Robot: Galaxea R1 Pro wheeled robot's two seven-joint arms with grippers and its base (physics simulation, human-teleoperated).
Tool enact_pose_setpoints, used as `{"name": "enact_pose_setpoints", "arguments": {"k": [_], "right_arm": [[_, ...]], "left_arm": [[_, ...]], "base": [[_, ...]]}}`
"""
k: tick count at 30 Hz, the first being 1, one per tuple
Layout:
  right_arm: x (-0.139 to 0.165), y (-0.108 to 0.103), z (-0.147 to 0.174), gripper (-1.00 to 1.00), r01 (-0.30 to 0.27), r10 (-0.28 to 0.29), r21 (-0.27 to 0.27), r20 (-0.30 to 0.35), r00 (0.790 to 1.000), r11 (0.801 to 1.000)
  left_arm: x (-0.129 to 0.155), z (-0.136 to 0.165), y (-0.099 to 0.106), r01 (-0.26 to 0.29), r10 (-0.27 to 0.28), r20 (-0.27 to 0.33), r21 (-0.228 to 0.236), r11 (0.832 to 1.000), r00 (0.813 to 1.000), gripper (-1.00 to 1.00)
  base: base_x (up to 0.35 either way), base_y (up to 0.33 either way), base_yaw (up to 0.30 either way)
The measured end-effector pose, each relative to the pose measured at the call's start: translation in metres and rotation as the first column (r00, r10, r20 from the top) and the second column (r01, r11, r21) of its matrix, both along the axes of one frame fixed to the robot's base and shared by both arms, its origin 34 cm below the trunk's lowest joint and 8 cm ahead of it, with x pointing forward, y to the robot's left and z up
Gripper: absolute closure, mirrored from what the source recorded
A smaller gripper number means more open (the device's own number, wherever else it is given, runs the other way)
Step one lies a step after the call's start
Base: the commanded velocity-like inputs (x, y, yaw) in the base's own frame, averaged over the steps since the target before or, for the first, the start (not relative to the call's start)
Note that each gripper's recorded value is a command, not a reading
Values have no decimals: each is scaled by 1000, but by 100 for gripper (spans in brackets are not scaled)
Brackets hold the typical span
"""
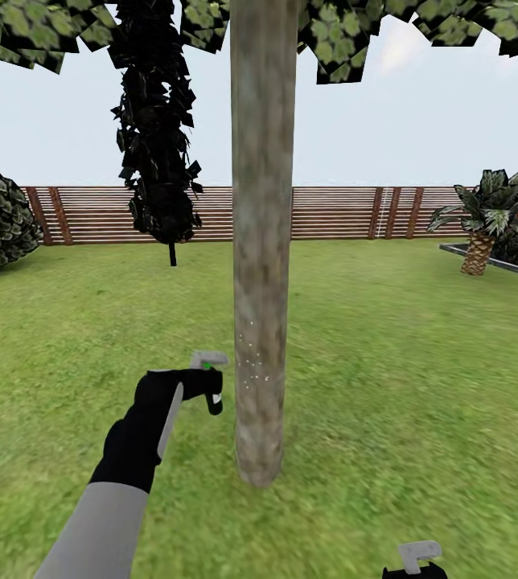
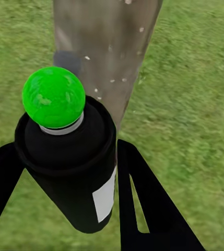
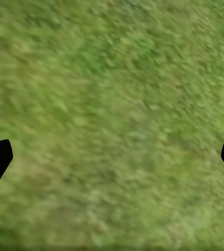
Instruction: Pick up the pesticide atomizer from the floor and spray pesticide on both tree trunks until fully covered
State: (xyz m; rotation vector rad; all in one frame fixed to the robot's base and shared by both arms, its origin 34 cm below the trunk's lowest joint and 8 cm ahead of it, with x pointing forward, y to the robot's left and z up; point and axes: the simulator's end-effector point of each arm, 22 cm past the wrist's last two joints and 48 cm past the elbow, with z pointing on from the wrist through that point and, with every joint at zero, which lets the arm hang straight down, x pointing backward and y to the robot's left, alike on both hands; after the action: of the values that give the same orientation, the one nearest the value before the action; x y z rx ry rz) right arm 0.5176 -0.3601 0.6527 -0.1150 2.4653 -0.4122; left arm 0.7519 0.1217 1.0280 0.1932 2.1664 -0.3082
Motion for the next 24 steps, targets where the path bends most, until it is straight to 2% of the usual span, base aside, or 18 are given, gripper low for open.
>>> {"name": "enact_pose_setpoints", "arguments": {"k": [4, 8, 10, 11, 12, 13, 15, 20, 24], "right_arm": [[1, 4, 0, -100, -9, 9, 2, 0, 1000, 1000], [3, 12, 0, -100, -44, 44, -3, 3, 999, 999], [1, 12, -1, -100, -45, 45, -5, -2, 999, 999], [-9, 12, -6, -100, -44, 44, -6, -18, 999, 999], [-44, 9, -23, -100, -41, 41, -8, -68, 997, 999], [-64, 8, -31, -100, -40, 39, -9, -96, 995, 999], [-81, 6, -38, -100, -41, 39, -11, -120, 992, 999], [-88, 6, -40, -100, -42, 40, -11, -129, 991, 999], [-88, 8, -41, -100, -43, 42, -8, -130, 991, 999]], "left_arm": [[1, 7, 1, -2, 2, 5, 0, 1000, 1000, 100], [9, 31, 2, -3, 3, -9, 2, 1000, 1000, 100], [28, 74, 0, 0, 0, 36, 3, 1000, 999, 100], [34, 85, 0, 1, -1, 49, 7, 1000, 999, 100], [45, 100, -2, 7, -8, 52, 14, 1000, 999, 100], [49, 106, -4, 12, -13, 52, 14, 1000, 999, 100], [62, 128, -11, 28, -29, 62, 2, 1000, 998, 100], [73, 183, -23, 61, -55, 124, -46, 997, 991, 100], [75, 192, -24, 63, -56, 137, -48, 997, 989, 100]], "base": [[0, 0, 0], [0, 0, 0], [0, 0, 0], [0, 0, 0], [0, 0, 0], [0, 0, 0], [0, 0, 0], [0, 0, 0], [0, 0, 0]]}}
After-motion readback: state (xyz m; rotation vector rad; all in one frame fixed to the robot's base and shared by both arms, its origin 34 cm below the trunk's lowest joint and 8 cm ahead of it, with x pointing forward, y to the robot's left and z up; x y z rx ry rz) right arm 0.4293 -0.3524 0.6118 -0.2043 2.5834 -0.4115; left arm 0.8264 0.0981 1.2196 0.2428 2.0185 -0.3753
